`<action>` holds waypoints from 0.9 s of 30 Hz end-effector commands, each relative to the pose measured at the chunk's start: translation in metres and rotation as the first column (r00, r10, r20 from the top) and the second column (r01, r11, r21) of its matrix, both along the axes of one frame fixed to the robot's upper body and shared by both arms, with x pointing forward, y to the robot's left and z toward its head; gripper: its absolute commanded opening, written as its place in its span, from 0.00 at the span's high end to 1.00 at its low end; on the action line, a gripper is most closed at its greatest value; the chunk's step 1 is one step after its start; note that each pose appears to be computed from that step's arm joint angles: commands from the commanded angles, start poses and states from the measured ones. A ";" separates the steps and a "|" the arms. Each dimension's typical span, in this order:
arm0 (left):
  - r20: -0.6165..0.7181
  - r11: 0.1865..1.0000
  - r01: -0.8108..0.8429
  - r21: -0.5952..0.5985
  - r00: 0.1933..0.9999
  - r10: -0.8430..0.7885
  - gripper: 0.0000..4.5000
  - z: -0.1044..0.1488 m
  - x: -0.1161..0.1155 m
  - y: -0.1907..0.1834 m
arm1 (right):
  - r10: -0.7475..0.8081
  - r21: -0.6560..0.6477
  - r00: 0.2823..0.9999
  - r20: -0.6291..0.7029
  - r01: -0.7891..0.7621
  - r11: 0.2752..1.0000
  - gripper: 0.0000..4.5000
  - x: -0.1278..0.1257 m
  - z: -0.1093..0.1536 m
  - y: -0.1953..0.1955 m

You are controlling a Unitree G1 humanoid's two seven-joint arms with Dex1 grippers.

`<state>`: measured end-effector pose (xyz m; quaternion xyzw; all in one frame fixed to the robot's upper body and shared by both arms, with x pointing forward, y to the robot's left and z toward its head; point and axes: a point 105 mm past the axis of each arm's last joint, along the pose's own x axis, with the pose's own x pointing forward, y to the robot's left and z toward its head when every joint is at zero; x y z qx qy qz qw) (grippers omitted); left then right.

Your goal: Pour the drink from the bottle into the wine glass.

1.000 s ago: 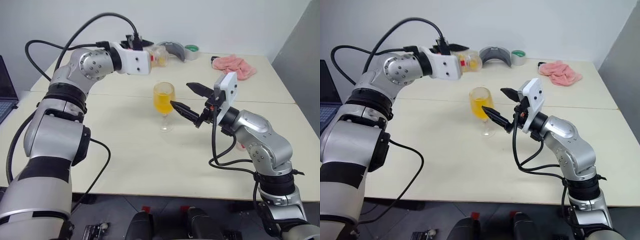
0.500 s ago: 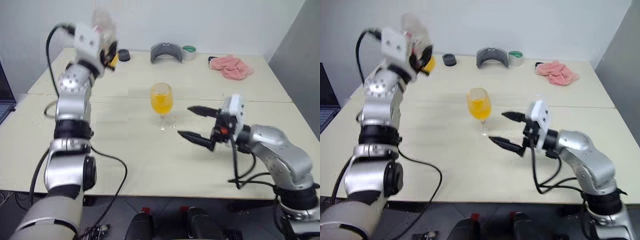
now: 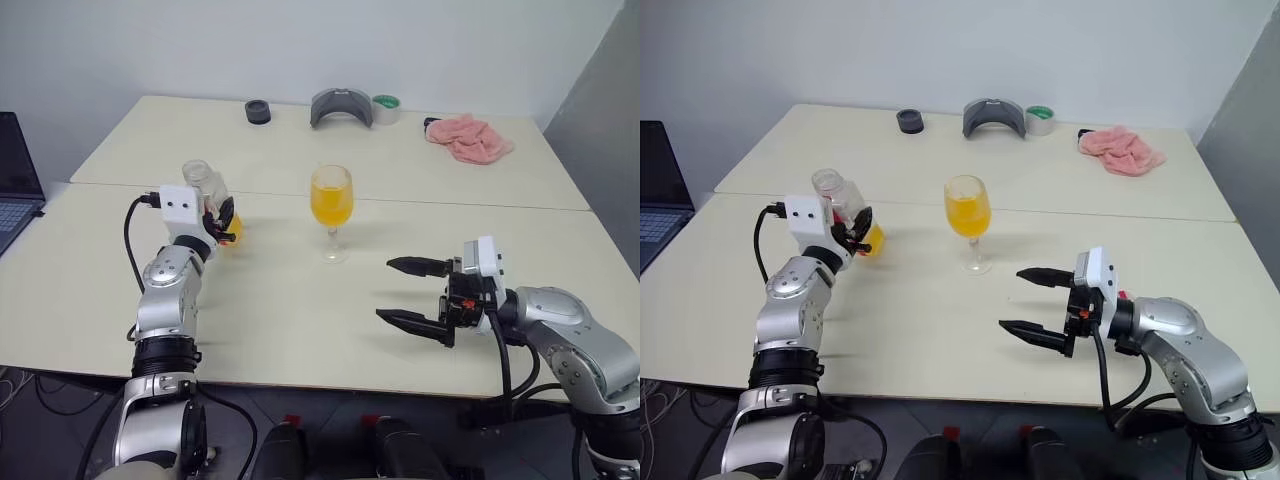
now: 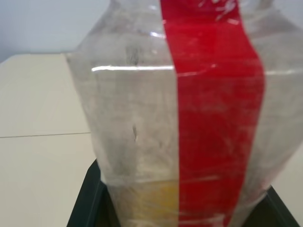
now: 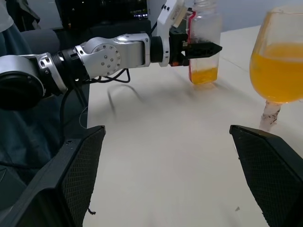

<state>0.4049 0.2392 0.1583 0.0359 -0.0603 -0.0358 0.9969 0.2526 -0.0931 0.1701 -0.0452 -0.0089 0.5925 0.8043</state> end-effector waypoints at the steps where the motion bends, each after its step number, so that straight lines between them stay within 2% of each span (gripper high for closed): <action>1: 0.049 1.000 0.009 -0.016 0.999 -0.008 0.63 0.007 0.000 -0.004 | -0.011 0.005 0.999 0.051 0.011 1.000 0.00 0.002 0.009 0.001; 12: -0.012 1.000 -0.001 -0.030 1.000 0.001 0.63 -0.016 0.000 0.000 | -0.050 0.015 0.996 0.068 0.049 0.999 0.00 0.009 0.015 0.001; 20: -0.035 1.000 0.006 -0.019 0.999 -0.007 0.04 -0.020 -0.003 0.000 | -0.055 -0.011 0.995 0.082 0.056 0.998 0.00 0.009 0.011 0.002; 21: -0.036 1.000 0.008 -0.018 0.999 -0.008 0.00 -0.020 -0.004 -0.001 | -0.059 -0.013 0.995 0.082 0.060 0.998 0.00 0.009 0.010 0.001; 24: -0.044 1.000 0.014 -0.018 0.999 -0.015 0.00 -0.020 -0.010 -0.001 | -0.078 -0.012 0.994 0.075 0.079 0.997 0.00 0.009 0.007 0.000; 27: -0.076 0.999 0.011 -0.031 0.997 -0.014 0.00 -0.028 -0.027 -0.001 | -0.139 -0.057 0.987 0.076 0.143 0.988 0.00 0.009 -0.009 -0.010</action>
